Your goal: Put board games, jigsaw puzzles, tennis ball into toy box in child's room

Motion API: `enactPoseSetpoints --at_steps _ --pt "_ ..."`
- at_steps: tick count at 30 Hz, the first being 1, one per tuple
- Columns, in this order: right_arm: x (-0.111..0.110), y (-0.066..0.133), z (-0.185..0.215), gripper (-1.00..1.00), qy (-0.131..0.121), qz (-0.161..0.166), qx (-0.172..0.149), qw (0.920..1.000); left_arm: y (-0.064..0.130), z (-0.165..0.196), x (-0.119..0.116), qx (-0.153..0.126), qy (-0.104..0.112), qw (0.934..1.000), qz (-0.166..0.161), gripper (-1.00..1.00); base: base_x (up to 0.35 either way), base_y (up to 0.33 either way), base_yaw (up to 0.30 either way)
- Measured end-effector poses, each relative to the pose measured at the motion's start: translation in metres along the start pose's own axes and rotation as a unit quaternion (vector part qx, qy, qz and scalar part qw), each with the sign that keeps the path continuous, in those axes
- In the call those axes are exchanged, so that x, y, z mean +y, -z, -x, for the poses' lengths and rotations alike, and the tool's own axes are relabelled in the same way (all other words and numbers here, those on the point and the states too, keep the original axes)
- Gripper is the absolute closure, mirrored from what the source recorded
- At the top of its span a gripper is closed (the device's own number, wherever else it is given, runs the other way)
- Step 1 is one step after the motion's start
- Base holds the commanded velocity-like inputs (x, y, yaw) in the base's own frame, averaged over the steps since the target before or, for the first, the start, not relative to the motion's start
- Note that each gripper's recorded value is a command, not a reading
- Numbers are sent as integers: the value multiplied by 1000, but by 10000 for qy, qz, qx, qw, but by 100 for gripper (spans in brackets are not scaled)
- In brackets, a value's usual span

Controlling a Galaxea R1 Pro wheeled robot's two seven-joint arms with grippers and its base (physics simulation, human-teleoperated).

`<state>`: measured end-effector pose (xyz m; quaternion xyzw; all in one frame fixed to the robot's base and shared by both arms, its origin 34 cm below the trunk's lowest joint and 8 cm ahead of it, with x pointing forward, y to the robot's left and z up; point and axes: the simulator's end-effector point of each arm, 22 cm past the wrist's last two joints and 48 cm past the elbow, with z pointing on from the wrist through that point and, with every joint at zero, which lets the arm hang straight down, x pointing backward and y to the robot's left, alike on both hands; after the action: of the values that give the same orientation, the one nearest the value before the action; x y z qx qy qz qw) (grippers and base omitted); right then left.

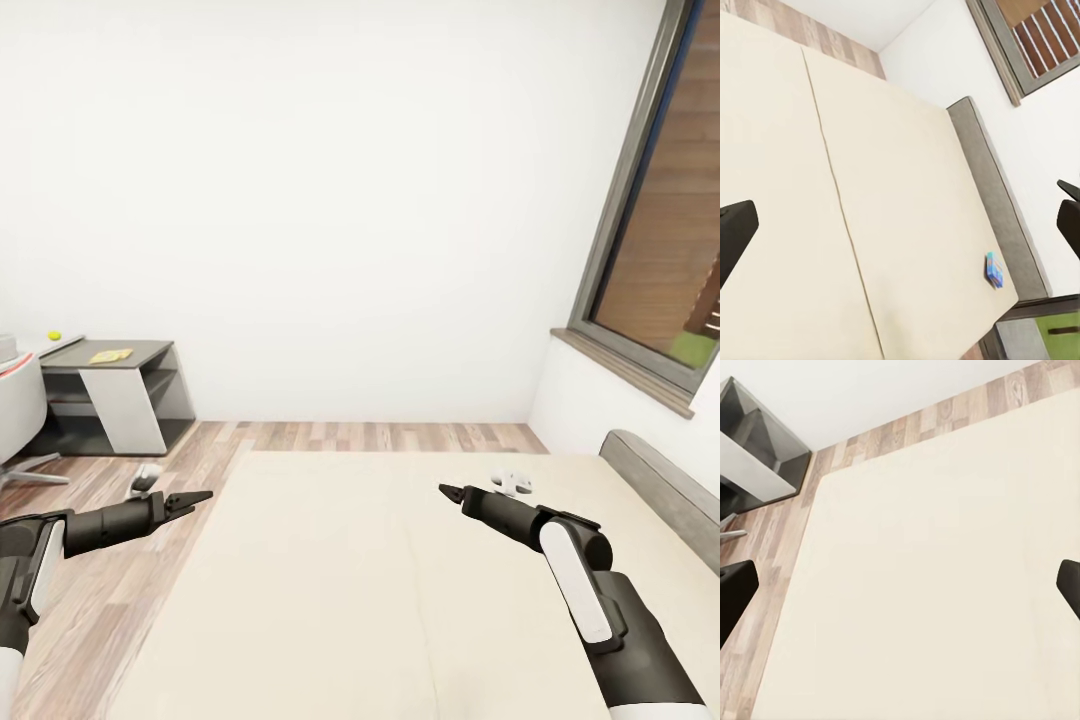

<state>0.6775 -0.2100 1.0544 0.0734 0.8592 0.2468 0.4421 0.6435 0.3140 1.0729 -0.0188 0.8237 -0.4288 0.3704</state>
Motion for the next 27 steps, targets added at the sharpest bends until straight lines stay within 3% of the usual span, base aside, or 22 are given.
enactPoseSetpoints --at_steps 27 --pt "-9 -10 -12 -100 -56 -56 132 9999 -7 -9 13 101 111 9999 56 -100 0 0 0"
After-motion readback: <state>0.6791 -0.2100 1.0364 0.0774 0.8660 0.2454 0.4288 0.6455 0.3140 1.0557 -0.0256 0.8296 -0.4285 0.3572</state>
